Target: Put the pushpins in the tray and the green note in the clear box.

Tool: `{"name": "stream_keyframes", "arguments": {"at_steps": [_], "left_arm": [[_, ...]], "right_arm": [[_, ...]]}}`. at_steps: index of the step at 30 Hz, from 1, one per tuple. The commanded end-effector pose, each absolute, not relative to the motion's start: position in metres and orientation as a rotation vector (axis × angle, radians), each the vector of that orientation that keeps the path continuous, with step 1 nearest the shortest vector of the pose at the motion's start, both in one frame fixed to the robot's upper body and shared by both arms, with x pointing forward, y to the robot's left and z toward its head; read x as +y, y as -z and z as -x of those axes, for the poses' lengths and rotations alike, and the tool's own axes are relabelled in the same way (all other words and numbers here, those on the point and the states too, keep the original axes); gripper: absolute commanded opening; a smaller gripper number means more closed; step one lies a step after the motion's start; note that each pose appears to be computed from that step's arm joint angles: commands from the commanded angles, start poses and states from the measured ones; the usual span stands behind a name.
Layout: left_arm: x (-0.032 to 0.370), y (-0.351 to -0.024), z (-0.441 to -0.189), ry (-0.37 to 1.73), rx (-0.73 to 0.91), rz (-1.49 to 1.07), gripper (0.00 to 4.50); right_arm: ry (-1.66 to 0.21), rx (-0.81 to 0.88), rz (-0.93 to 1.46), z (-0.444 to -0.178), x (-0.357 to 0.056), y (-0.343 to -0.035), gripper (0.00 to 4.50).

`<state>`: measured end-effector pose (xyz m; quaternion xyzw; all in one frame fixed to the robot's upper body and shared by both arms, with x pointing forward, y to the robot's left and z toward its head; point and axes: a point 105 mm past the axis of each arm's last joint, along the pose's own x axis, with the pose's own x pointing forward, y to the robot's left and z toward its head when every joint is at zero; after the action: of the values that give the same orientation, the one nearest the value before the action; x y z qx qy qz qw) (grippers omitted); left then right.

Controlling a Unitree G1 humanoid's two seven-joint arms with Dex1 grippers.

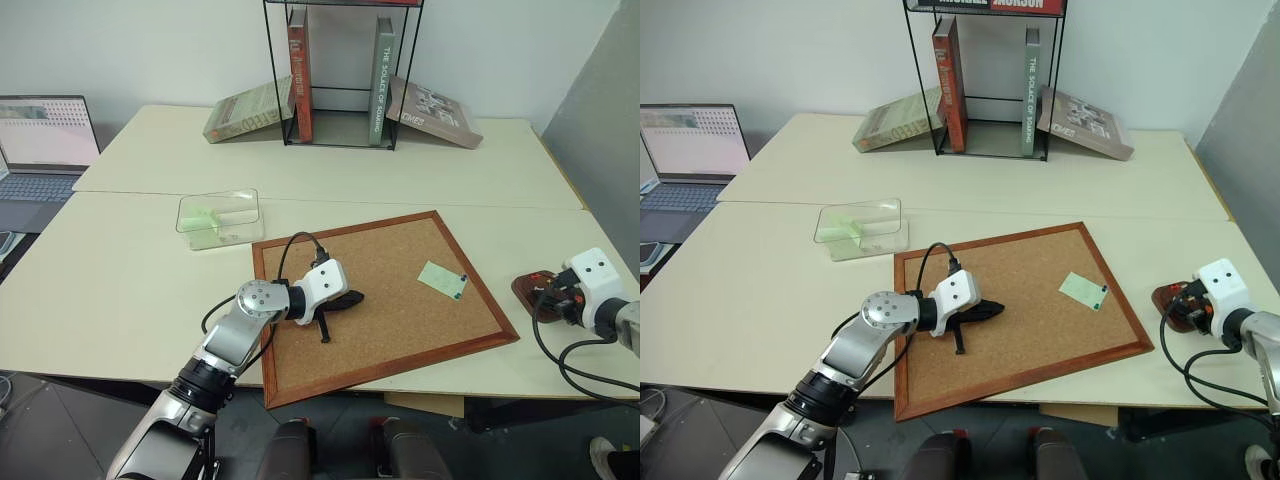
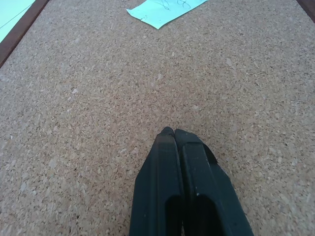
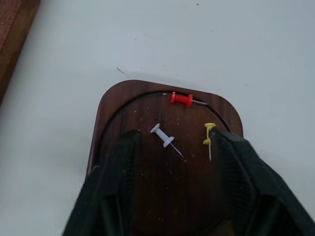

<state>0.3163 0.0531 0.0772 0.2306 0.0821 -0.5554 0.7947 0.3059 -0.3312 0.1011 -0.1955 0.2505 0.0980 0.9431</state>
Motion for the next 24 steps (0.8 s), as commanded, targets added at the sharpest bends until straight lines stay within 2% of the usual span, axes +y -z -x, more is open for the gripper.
{"name": "stream_keyframes", "arguments": {"at_steps": [1,5,9,15,24], "left_arm": [[0.052,-0.072,-0.314,1.197,0.198,-0.516,0.00],[0.053,-0.072,-0.314,1.197,0.198,-0.517,0.00],[0.053,-0.072,-0.314,1.200,0.198,-0.517,0.00],[0.052,-0.073,-0.314,1.199,0.194,-0.520,0.00],[0.053,-0.073,-0.314,1.192,0.194,-0.526,0.00]], "right_arm": [[-0.198,0.417,0.379,-0.312,-0.329,-0.131,3.53],[-0.240,0.319,0.302,-0.317,-0.316,-0.153,4.25],[-0.366,0.250,0.262,-0.317,-0.286,-0.158,4.25],[-0.495,0.253,0.252,-0.317,-0.246,-0.140,4.25],[-0.489,0.281,0.260,-0.325,-0.238,-0.114,4.25]]}}
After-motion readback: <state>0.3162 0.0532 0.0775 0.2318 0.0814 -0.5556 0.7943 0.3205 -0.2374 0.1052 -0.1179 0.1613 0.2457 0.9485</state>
